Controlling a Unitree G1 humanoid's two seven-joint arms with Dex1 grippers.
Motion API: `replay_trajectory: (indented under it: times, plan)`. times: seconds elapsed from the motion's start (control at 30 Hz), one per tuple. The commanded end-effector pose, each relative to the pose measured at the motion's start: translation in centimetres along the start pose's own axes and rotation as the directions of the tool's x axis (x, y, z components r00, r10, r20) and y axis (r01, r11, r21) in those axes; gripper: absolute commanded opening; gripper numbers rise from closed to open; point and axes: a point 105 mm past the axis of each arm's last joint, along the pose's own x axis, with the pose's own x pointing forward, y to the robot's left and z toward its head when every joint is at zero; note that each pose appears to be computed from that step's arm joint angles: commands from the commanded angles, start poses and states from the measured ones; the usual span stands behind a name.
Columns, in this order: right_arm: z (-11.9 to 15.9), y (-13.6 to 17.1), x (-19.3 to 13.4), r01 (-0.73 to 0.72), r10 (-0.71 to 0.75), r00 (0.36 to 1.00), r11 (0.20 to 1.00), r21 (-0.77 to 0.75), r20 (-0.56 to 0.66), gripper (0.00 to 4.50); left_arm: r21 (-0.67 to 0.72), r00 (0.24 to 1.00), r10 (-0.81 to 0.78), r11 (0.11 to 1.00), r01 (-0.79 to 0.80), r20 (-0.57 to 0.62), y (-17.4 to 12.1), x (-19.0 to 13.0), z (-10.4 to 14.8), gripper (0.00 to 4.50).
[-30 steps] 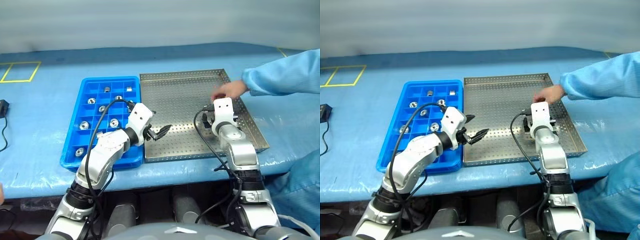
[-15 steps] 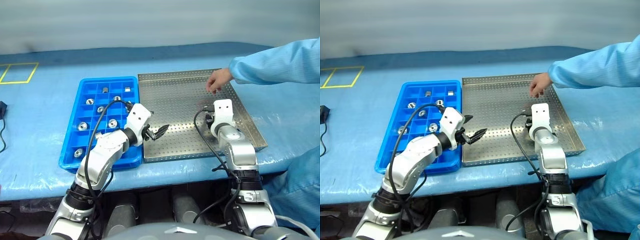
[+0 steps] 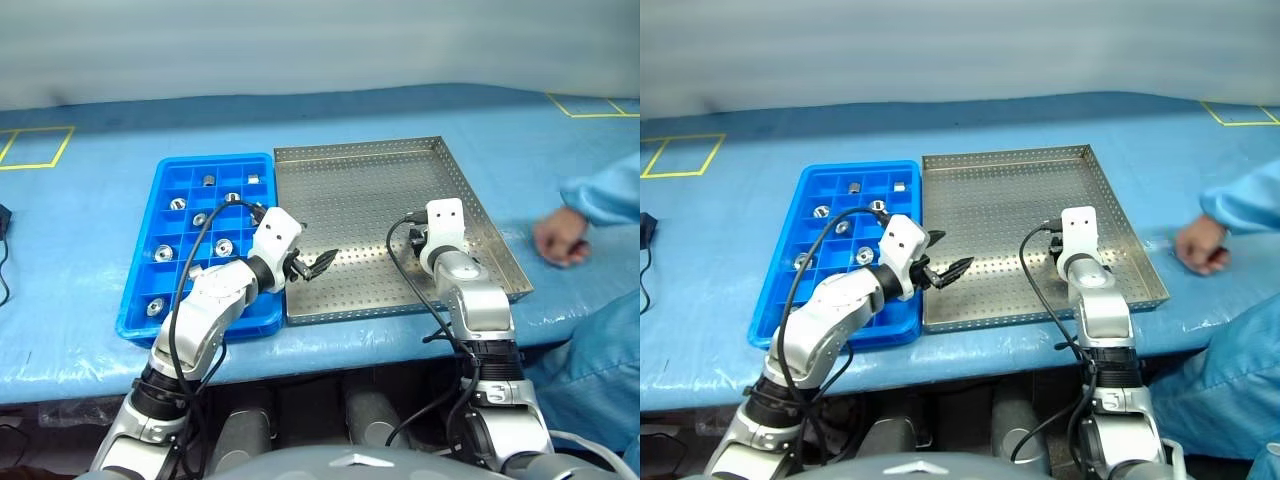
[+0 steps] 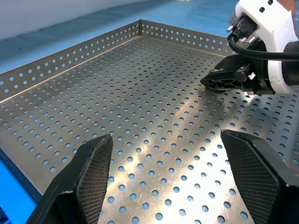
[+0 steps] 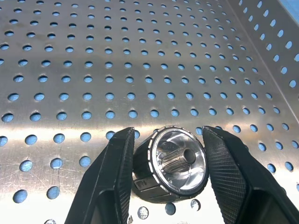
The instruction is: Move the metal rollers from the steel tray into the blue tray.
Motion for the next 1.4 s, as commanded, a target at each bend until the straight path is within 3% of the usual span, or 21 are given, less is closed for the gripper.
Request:
replay_trajectory:
  times: [0.03, 0.13, 0.27, 0.4, 0.5, 0.7, 0.9, 1.0, 1.3, 1.4]
  plan:
    - [3.7, 3.6, -1.8, -0.222, 0.215, 0.963, 0.975, 0.025, 0.162, 2.06, 0.006, 0.999, 0.022, 1.0, -0.022, 0.024, 0.7, -0.3, 0.5, 4.02]
    - [6.7, 8.1, -5.4, -0.496, 0.486, 0.823, 0.867, -0.044, 0.292, 2.06, -0.005, 0.998, 0.054, 0.999, -0.053, 0.038, 1.7, -1.0, 0.8, 4.02]
    - [9.1, 11.9, -10.0, -0.689, 0.684, 0.626, 0.71, -0.145, 0.374, 2.06, -0.02, 0.98, 0.191, 0.982, -0.19, 0.06, 5.3, -3.6, 2.4, 4.02]
    - [8.7, 14.4, -11.5, -0.736, 0.757, 0.564, 0.642, -0.216, 0.329, 2.06, 0.044, 0.907, 0.42, 0.907, -0.42, -0.001, 10.3, -7.2, 2.9, 4.02]
    - [7.8, 15.7, -11.0, -0.744, 0.77, 0.569, 0.632, -0.218, 0.29, 2.06, 0.079, 0.874, 0.485, 0.873, -0.482, -0.025, 11.4, -8.7, 2.8, 4.02]
    - [7.3, 17.1, -10.5, -0.766, 0.779, 0.57, 0.619, -0.173, 0.263, 2.06, 0.06, 0.872, 0.484, 0.875, -0.48, -0.073, 10.6, -8.7, 1.3, 4.02]
    - [6.4, 21.2, -12.4, -0.838, 0.867, 0.46, 0.495, -0.231, 0.191, 2.06, 0.053, 0.864, 0.497, 0.868, -0.494, -0.088, 10.6, -8.8, 0.8, 4.02]
    - [5.6, 22.0, -12.5, -0.851, 0.882, 0.443, 0.47, -0.234, 0.16, 2.06, 0.053, 0.853, 0.513, 0.858, -0.51, -0.092, 10.9, -9.3, 0.6, 4.02]
    - [4.4, 21.5, -9.9, -0.815, 0.837, 0.534, 0.548, -0.189, 0.123, 2.06, 0.044, 0.851, 0.516, 0.857, -0.514, -0.103, 10.6, -9.4, 0.2, 4.02]
    - [4.3, 21.4, -9.8, -0.812, 0.834, 0.538, 0.551, -0.193, 0.122, 2.92, 0.043, 0.852, 0.513, 0.858, -0.512, -0.106, 10.6, -9.3, 0.1, 4.02]
